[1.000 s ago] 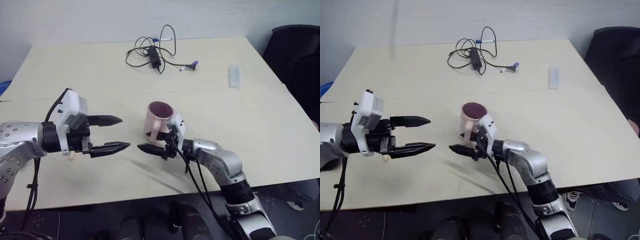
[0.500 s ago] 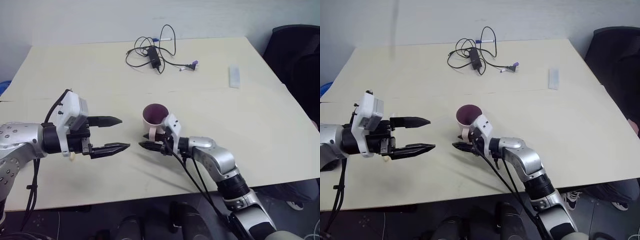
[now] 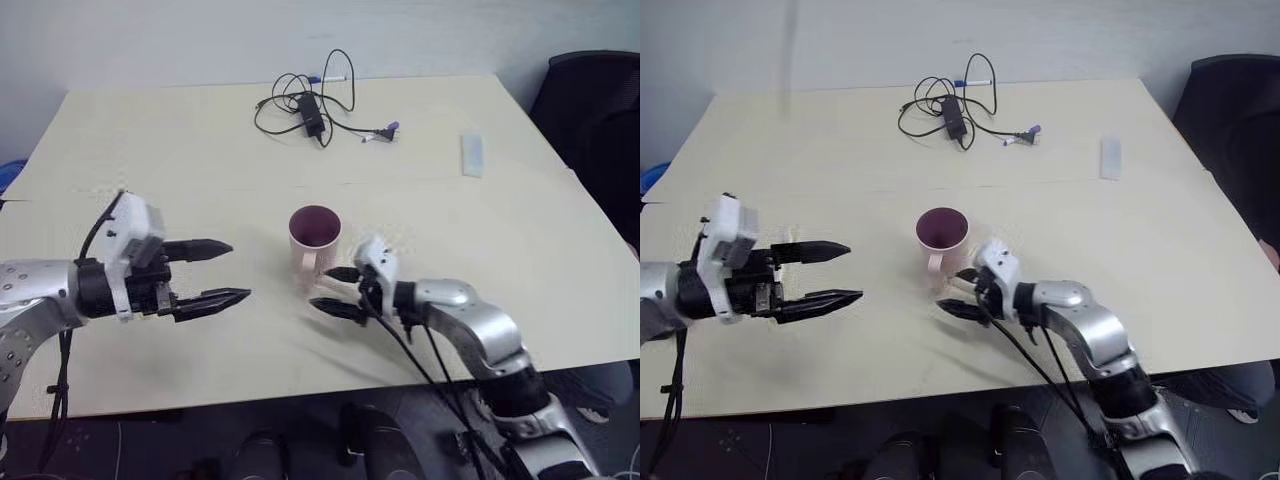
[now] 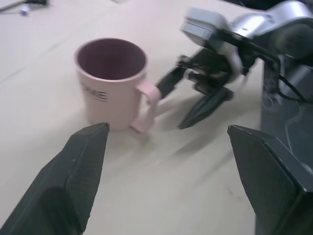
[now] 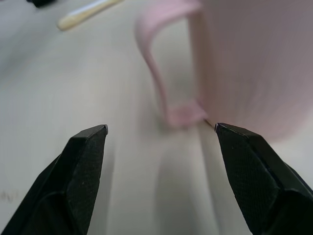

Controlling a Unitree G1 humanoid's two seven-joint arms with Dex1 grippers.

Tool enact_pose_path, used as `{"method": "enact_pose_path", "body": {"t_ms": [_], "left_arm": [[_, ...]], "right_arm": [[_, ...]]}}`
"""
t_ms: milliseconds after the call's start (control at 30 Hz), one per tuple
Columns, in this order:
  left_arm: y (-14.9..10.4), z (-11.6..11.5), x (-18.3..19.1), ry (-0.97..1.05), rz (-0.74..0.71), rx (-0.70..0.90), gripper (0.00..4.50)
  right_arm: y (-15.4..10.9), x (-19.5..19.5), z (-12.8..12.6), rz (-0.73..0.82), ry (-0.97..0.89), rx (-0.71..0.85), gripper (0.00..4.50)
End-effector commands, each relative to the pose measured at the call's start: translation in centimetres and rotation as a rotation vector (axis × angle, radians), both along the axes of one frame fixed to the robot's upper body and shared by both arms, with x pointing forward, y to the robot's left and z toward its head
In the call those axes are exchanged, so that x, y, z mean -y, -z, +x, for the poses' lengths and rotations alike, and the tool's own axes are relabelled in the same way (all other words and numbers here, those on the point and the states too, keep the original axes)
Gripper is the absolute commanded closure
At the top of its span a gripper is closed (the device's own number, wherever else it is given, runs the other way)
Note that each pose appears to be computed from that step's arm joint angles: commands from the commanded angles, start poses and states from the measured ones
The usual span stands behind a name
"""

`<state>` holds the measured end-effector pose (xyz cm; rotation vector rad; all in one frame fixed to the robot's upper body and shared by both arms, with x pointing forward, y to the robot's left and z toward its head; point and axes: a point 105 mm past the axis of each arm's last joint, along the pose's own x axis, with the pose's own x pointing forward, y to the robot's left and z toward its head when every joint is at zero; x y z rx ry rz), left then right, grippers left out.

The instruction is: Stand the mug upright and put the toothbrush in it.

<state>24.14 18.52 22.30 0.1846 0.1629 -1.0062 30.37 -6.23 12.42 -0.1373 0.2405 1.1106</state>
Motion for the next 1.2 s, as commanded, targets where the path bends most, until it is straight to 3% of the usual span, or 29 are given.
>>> {"method": "enact_pose_path", "body": {"t_ms": [33, 167, 233, 267, 367, 533, 833, 933, 1067, 1200], "left_arm": [[-1.2, 0.3, -2.6, -0.187, -0.079, 0.035, 0.4], [2.0, 3.7, -9.8, -0.738, 0.051, -0.168, 0.4], [2.4, 4.9, -11.4, -0.873, 0.035, -0.219, 0.4], [2.3, 5.6, -11.4, -0.891, 0.004, -0.232, 0.4], [2.9, 7.2, -11.4, -0.936, -0.064, -0.328, 0.4], [5.6, 9.7, -11.2, -0.974, 0.011, -0.445, 0.4], [8.4, 13.1, -11.1, -0.995, 0.083, -0.498, 0.4], [9.1, 13.9, -10.4, -0.98, 0.085, -0.515, 0.97], [8.9, 14.4, -10.5, -1.014, -0.007, -0.551, 2.22], [8.7, 14.4, -10.8, -1.036, -0.002, -0.548, 3.45]], "right_arm": [[-2.0, 2.7, -1.6, -0.018, -0.007, 0.049, 0.83], [-7.5, 5.5, -4.1, -0.018, -0.089, 0.114, 0.83], [-10.4, 5.5, -5.5, 0.019, -0.161, 0.141, 0.83], [-11.4, 5.4, -6.0, 0.032, -0.19, 0.139, 0.83], [-13.2, 5.1, -6.6, 0.006, -0.222, 0.191, 0.03], [-16.1, 4.2, -6.7, -0.012, -0.272, 0.306, 0.03], [-17.4, 3.5, -5.8, 0.018, -0.227, 0.37, 0.03], [-17.7, 3.3, -5.6, 0.022, -0.212, 0.378, 0.0], [-17.9, 3.4, -5.7, 0.031, -0.213, 0.382, 0.0], [-18.1, 4.1, -5.0, 0.016, -0.167, 0.401, 0.0]]}}
